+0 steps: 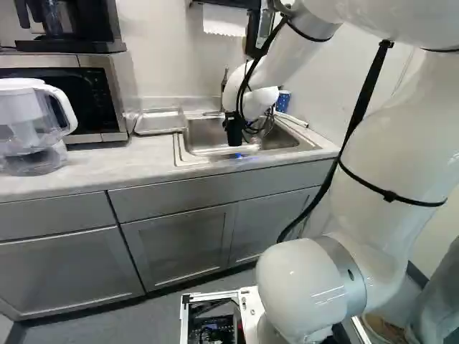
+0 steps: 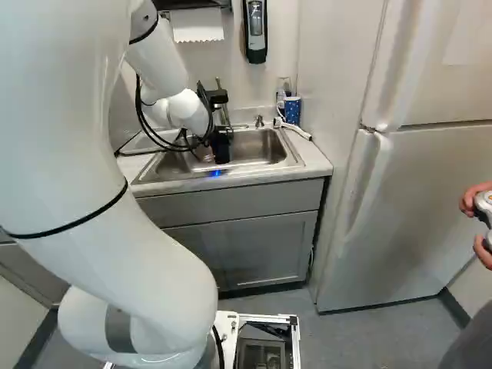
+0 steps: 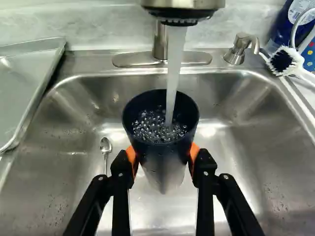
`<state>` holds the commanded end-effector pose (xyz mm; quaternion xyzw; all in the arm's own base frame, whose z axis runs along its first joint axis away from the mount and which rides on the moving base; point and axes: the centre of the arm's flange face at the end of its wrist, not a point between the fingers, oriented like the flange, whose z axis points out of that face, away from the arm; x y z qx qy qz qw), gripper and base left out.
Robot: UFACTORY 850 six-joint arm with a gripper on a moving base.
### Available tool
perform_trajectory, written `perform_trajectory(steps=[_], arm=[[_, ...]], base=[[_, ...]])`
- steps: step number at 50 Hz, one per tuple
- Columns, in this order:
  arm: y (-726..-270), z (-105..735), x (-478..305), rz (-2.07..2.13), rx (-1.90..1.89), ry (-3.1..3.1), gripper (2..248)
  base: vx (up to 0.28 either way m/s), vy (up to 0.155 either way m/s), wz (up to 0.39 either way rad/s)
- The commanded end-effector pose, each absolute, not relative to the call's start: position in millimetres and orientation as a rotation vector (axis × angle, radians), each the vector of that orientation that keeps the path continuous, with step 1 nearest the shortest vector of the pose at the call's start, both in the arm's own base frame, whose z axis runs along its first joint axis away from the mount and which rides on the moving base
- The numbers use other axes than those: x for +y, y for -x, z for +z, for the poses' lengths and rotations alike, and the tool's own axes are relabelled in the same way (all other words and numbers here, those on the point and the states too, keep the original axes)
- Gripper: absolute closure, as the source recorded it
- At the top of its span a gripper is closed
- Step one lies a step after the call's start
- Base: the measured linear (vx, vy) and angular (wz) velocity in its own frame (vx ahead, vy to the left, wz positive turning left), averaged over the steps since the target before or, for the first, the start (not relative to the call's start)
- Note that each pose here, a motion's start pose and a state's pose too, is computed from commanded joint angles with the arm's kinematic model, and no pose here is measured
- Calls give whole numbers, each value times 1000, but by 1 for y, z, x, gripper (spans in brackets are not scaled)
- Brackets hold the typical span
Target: Rinse the cup and place it in the tray
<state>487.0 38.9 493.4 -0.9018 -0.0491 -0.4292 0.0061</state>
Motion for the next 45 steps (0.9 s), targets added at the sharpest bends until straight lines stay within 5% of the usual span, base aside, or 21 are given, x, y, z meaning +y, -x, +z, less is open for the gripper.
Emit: perform_trajectory(steps=[45], arm=[[-486,493,56,-1336,-203,2805,129]], base=[[0,0,0]])
